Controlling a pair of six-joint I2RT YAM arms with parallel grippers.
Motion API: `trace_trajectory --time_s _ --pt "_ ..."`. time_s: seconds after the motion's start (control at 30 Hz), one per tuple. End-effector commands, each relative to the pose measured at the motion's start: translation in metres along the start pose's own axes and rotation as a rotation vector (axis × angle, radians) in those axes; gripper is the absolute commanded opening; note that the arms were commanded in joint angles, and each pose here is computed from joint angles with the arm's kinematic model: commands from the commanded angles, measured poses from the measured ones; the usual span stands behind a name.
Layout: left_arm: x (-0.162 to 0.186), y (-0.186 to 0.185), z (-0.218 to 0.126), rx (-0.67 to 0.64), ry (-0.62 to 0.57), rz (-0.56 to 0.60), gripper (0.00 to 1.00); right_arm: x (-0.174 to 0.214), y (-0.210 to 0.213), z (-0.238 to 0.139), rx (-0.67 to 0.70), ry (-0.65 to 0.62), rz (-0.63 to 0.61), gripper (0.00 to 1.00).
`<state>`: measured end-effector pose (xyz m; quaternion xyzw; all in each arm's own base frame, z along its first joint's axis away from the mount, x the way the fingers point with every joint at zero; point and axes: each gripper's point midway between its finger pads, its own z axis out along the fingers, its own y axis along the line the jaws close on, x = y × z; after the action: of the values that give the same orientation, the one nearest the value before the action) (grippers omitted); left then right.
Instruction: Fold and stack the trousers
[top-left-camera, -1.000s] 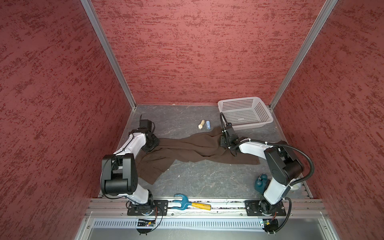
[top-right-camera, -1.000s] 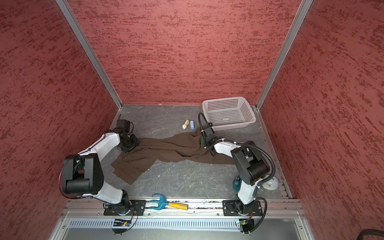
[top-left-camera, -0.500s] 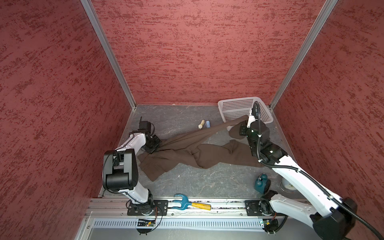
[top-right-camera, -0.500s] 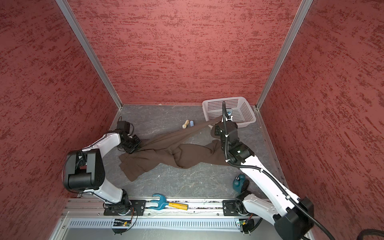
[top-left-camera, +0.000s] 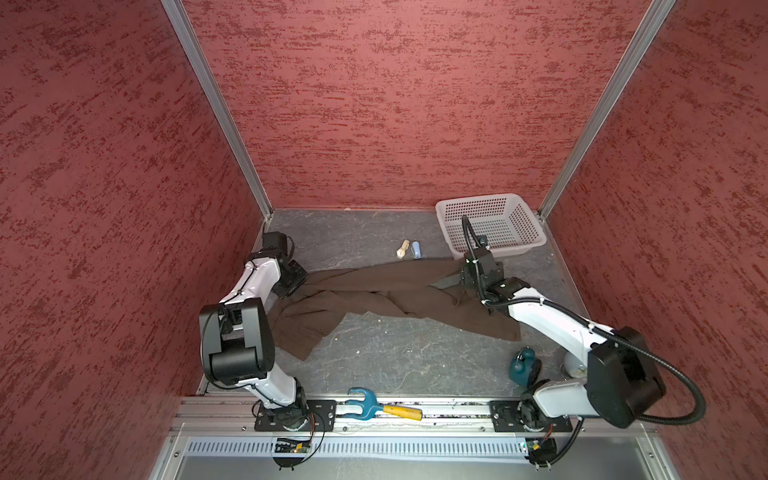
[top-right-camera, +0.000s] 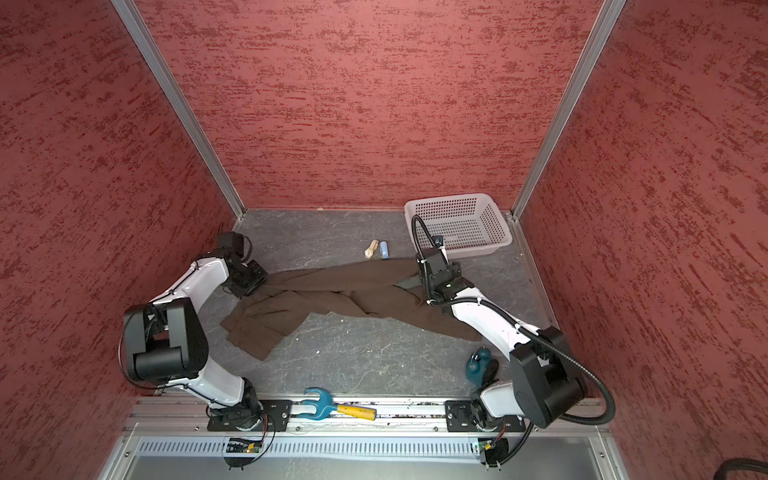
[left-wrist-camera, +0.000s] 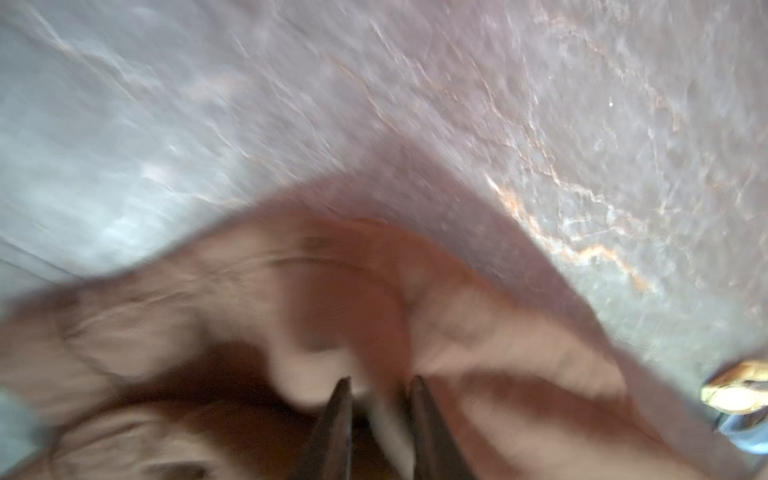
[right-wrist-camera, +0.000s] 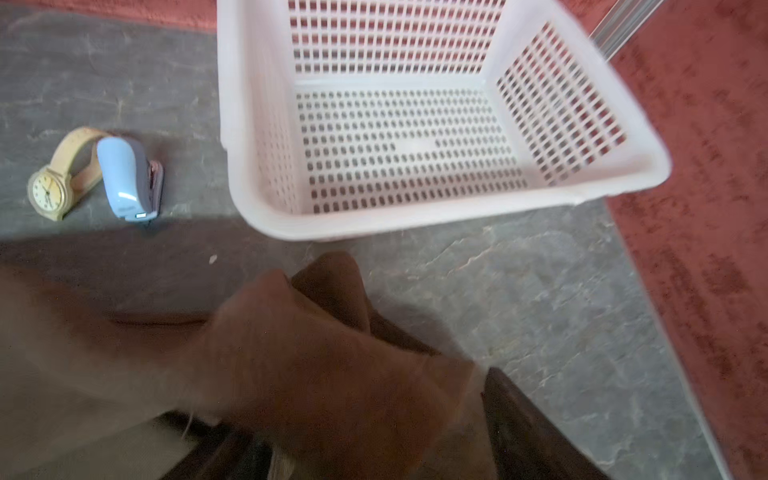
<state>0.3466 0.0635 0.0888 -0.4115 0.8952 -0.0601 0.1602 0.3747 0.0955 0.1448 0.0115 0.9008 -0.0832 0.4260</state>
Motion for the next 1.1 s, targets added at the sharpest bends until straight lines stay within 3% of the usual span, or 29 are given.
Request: trace_trajectory --time_s 0.0,0.03,0.07,0.13,0.17,0.27,0.33,0.5,0.6,0.7,0.83,0.93,1.07 --pt "-0.008 0.004 -0.025 0.0 -0.059 0.014 0.53 -0.01 0.016 -0.005 -0.1 0.003 0.029 0.8" --pt "-0.006 0.004 -0.027 0.011 -0.063 0.015 0.57 -0.01 0.02 -0.005 -0.123 0.004 0.018 0.79" --pt "-0.004 0.003 -0.028 0.025 -0.063 0.016 0.58 -0.011 0.024 -0.006 -0.151 0.004 0.011 0.72" --pt "0.005 0.0 -0.028 0.057 -0.039 0.015 0.57 -0.008 0.04 -0.009 -0.241 0.027 0.009 0.33" --pt "0.008 -0.003 -0.03 0.081 -0.027 0.016 0.55 -0.006 0.051 -0.01 -0.301 0.047 0.014 0.22" --pt "0.015 -0.019 -0.038 0.179 -0.025 0.059 0.51 0.005 0.077 -0.011 -0.432 0.113 -0.022 0.09" --pt "0.016 -0.026 -0.046 0.214 -0.06 0.092 0.51 0.012 0.076 -0.001 -0.4 0.146 -0.024 0.1" --pt "0.021 -0.044 -0.073 0.283 -0.149 0.156 0.55 0.014 0.065 -0.004 -0.356 0.15 -0.003 0.39" --pt "0.029 -0.052 -0.081 0.289 -0.192 0.192 0.56 0.034 0.048 -0.001 -0.271 0.199 0.03 0.4" --pt "0.038 -0.064 -0.088 0.301 -0.217 0.227 0.54 0.059 0.017 0.01 -0.17 0.282 0.102 0.34" --pt "0.057 -0.094 -0.096 0.356 -0.246 0.31 0.53 0.092 0.008 0.026 -0.233 0.42 0.243 0.34" --pt "0.079 -0.119 -0.097 0.375 -0.244 0.404 0.55 0.097 0.017 0.031 -0.3 0.446 0.274 0.57" --pt "0.101 -0.142 -0.079 0.333 -0.173 0.512 0.58 0.084 0.031 0.038 -0.364 0.432 0.296 0.63"
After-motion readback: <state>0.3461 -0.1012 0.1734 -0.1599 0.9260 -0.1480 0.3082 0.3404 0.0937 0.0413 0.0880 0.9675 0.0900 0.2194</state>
